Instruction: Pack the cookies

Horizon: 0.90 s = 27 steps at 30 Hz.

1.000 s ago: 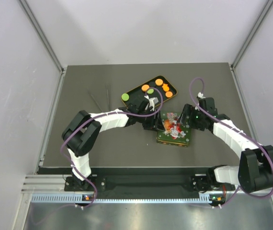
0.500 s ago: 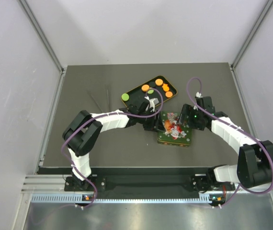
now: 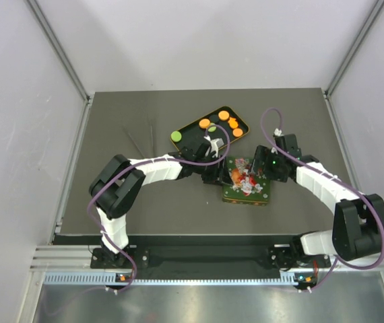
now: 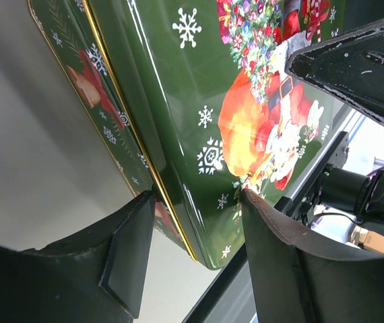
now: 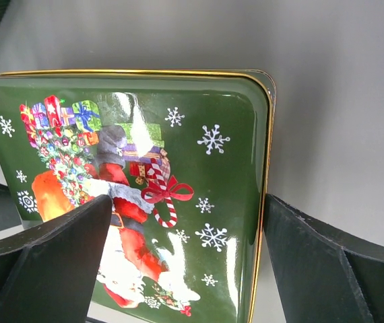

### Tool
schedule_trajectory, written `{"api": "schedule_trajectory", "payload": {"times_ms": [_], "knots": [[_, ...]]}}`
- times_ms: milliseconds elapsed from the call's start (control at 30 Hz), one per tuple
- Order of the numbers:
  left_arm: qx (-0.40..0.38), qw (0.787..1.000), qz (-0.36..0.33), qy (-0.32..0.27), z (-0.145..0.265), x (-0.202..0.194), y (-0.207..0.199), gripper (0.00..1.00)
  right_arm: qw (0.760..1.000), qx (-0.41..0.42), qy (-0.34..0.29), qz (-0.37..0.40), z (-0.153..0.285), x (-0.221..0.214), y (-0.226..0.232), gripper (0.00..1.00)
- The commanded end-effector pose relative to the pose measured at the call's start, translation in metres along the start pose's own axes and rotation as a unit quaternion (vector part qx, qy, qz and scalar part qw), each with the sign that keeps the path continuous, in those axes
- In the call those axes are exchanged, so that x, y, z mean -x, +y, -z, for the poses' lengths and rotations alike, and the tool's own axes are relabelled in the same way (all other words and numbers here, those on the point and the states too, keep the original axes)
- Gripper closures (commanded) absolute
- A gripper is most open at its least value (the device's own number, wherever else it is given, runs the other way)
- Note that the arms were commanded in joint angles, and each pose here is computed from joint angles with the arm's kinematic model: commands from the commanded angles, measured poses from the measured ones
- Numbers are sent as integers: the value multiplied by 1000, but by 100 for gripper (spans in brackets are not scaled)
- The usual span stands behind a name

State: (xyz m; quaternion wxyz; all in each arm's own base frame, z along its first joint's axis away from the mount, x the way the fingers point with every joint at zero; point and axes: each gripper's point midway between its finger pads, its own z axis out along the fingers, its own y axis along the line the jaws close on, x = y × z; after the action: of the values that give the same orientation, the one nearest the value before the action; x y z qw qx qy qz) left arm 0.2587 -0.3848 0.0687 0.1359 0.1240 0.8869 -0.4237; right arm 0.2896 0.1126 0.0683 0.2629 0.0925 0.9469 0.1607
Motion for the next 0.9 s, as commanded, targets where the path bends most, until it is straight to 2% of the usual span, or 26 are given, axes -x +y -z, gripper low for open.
{"api": "schedule_trajectory", "payload": {"times_ms": [0, 233, 433, 600, 700, 867], "knots": [[-9, 1000, -5, 11, -11, -11, 0, 42, 999, 38, -2, 10, -4, 7, 21, 9], [-1, 1000, 5, 5, -9, -14, 3, 41, 998, 56, 18, 6, -15, -5, 22, 10], [-17, 999, 13, -24, -1, -15, -5, 40, 998, 52, 15, 8, -18, -4, 20, 11], [-16, 997, -16, -77, 26, 11, -29, 31, 998, 53, 12, 20, -18, 2, 21, 10], [10, 993, -24, -111, 41, 31, -31, 29, 998, 51, 12, 25, -21, 5, 21, 10], [74, 980, 16, -184, 64, 59, -1, 27, 998, 48, 9, 35, -24, 12, 21, 8]]}}
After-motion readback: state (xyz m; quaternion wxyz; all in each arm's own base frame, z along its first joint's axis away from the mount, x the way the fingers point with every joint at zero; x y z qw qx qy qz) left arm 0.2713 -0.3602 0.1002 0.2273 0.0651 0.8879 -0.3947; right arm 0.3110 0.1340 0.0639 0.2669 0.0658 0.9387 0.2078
